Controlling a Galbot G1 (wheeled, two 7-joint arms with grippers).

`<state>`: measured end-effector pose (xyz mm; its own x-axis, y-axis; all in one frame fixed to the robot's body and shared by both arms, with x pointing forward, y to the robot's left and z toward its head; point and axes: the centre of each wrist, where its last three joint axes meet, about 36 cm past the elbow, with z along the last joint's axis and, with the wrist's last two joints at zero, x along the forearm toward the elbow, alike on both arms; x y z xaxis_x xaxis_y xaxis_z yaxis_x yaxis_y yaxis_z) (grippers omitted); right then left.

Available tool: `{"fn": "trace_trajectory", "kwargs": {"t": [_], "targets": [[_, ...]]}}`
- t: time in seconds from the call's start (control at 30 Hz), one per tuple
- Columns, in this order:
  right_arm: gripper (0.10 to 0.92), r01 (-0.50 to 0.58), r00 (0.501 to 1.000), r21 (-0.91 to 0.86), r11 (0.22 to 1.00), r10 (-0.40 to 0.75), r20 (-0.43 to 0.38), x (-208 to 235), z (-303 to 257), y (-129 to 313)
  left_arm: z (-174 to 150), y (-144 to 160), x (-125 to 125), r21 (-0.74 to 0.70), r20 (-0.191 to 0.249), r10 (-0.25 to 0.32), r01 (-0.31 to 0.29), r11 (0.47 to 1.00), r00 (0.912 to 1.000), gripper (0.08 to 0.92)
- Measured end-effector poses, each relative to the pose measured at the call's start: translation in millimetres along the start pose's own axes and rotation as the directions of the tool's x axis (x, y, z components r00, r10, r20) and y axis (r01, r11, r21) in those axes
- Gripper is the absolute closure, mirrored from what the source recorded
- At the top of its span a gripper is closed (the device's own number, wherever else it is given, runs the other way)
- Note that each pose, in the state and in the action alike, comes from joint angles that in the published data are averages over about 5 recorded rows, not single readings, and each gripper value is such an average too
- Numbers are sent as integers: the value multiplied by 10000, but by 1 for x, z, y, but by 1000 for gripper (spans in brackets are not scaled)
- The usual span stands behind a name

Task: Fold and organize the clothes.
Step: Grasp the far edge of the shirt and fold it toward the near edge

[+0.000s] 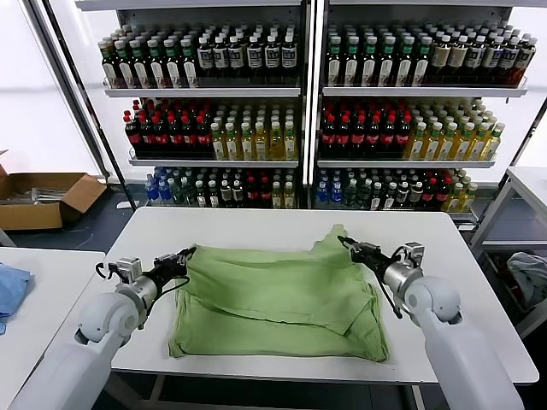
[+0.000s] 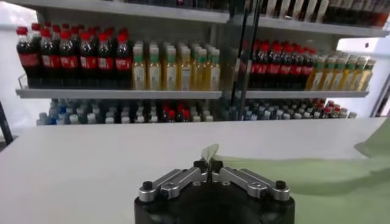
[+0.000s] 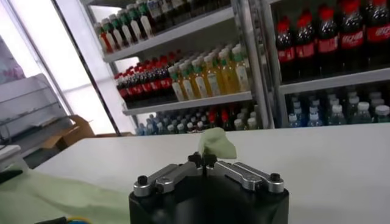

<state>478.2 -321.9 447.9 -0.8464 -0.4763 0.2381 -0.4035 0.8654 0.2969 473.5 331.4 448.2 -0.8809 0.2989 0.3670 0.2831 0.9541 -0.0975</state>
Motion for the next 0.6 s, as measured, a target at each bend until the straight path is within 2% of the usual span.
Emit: {"fn": "trace_trajectory", "kwargs": {"t": [0.23, 0.47, 0.6], "targets": [[917, -359, 9993, -66, 9993, 358, -97, 54, 32, 17, 10, -12, 37, -56, -15, 126, -126, 9999, 9999, 906], [916, -833, 9949, -96, 9965, 826, -580, 96, 70, 33, 42, -26, 70, -187, -603, 216, -228, 9996, 9979, 906], [859, -1158, 9907, -10, 9933, 1154, -723, 114, 82, 38, 58, -33, 87, -315, -1036, 133, -167, 9994, 9945, 906]]}}
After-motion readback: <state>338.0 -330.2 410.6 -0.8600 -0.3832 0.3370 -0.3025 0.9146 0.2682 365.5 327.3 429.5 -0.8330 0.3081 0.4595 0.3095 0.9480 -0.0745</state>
